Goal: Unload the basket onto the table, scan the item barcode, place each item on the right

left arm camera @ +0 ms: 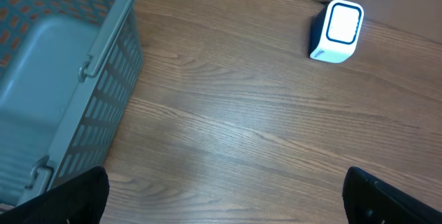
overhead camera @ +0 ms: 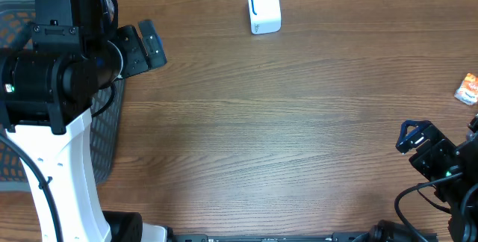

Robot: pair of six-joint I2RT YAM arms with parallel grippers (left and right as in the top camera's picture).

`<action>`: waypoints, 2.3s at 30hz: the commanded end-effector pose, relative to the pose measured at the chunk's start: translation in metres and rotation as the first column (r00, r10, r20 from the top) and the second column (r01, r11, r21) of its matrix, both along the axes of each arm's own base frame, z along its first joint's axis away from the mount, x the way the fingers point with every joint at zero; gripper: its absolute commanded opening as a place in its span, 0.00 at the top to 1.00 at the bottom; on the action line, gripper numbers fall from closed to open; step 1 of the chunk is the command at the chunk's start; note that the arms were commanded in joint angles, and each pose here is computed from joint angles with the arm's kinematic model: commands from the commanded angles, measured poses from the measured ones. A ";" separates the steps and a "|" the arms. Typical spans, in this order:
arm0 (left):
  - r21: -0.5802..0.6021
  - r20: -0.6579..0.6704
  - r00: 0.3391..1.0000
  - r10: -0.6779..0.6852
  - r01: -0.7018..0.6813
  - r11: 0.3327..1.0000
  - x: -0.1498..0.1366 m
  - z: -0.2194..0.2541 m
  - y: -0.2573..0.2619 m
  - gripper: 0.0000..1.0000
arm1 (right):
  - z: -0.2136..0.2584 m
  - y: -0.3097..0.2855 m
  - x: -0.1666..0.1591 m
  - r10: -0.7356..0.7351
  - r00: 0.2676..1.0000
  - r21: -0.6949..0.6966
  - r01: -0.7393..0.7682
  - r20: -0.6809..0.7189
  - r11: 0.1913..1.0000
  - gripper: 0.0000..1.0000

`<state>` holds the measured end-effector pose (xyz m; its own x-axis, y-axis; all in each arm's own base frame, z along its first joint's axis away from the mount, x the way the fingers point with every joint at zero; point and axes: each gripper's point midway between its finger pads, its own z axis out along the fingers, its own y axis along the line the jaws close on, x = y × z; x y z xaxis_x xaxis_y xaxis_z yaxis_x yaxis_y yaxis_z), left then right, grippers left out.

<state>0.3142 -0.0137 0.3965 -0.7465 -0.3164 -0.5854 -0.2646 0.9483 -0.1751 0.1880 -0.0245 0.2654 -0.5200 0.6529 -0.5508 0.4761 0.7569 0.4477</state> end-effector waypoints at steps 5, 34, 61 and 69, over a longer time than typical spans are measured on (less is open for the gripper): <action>0.012 0.003 1.000 -0.001 0.001 1.000 0.001 0.001 0.002 0.00 | 0.000 0.020 0.003 0.195 0.981 -0.042 -0.194 0.021 0.980 0.00; 0.013 0.003 1.000 0.000 0.000 1.000 0.001 0.001 0.002 0.00 | -0.049 0.079 0.040 0.464 0.575 -0.363 -0.290 0.674 0.886 0.00; 0.013 0.003 1.000 0.000 0.000 1.000 0.001 0.001 0.002 0.00 | -0.094 0.055 0.056 0.377 0.670 -0.352 -0.181 0.640 0.918 0.00; 0.012 0.003 1.000 -0.001 0.001 1.000 0.001 0.001 0.002 0.00 | -0.095 0.050 0.057 0.355 0.685 -0.353 -0.150 0.636 0.923 0.00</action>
<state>0.3142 -0.0137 0.3965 -0.7464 -0.3164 -0.5855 -0.2648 0.9483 -0.1749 0.2447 0.0280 0.1726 -0.0715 0.3446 -0.9360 -0.1249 0.9280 0.3511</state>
